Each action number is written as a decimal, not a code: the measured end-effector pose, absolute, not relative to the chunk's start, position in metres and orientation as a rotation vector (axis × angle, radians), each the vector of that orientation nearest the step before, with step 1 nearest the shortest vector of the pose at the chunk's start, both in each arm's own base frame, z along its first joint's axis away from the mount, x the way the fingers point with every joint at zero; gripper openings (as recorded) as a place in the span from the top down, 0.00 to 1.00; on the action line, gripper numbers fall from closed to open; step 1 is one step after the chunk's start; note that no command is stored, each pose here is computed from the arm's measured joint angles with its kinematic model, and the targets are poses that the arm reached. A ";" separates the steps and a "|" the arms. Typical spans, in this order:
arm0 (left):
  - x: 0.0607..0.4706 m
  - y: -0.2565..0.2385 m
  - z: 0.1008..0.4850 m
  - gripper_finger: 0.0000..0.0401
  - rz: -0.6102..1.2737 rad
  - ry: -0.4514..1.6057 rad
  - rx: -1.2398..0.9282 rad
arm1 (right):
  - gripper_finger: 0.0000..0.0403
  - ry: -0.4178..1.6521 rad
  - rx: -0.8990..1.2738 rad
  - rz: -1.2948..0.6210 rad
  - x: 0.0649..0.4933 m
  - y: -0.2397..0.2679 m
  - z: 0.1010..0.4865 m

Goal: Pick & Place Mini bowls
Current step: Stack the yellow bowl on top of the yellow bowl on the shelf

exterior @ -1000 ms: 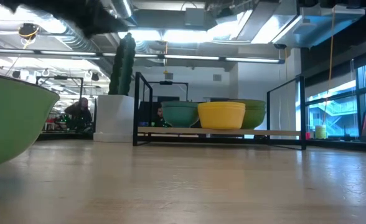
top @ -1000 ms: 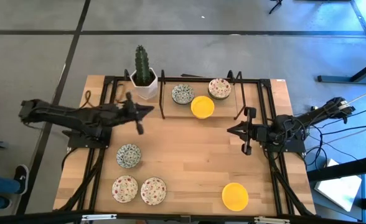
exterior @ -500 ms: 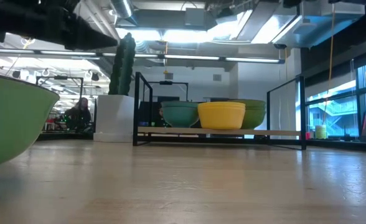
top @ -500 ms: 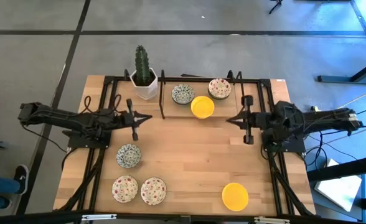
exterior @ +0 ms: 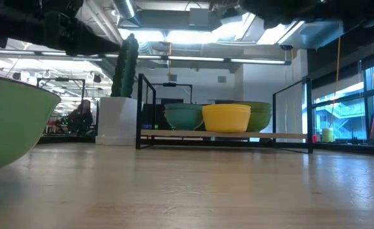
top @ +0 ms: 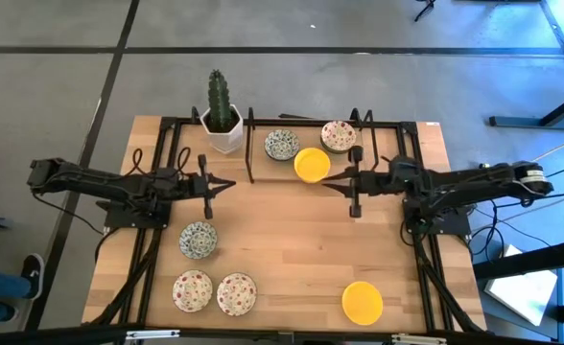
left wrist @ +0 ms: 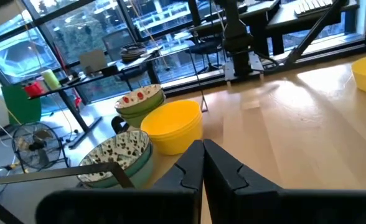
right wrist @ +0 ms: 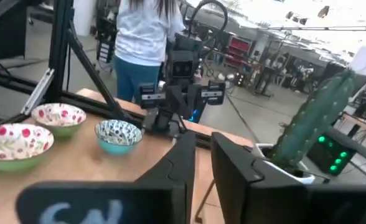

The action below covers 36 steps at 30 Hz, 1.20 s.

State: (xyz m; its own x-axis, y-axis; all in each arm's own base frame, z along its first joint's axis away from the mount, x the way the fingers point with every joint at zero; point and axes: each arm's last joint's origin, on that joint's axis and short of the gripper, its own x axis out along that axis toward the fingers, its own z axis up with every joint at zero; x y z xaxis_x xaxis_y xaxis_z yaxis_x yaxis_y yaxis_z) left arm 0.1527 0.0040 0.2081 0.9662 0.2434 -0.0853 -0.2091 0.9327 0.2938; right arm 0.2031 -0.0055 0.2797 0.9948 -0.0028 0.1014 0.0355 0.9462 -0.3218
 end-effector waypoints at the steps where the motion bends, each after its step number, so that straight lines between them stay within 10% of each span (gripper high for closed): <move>1: 0.153 0.004 0.209 0.99 0.233 0.116 0.286 | 0.87 -0.088 -0.321 -0.015 0.206 -0.007 0.279; 36: 0.155 0.001 0.211 0.98 0.124 0.057 0.164 | 0.98 -0.071 -0.224 0.116 0.226 -0.011 0.277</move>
State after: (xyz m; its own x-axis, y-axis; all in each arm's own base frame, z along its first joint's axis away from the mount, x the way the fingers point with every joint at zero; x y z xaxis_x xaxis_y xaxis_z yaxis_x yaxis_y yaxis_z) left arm 0.1549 0.0013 0.2107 0.9907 0.1278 -0.0466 -0.1185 0.9790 0.1660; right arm 0.2258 -0.0108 0.2771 0.9908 0.1223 0.0577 -0.1064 0.9684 -0.2257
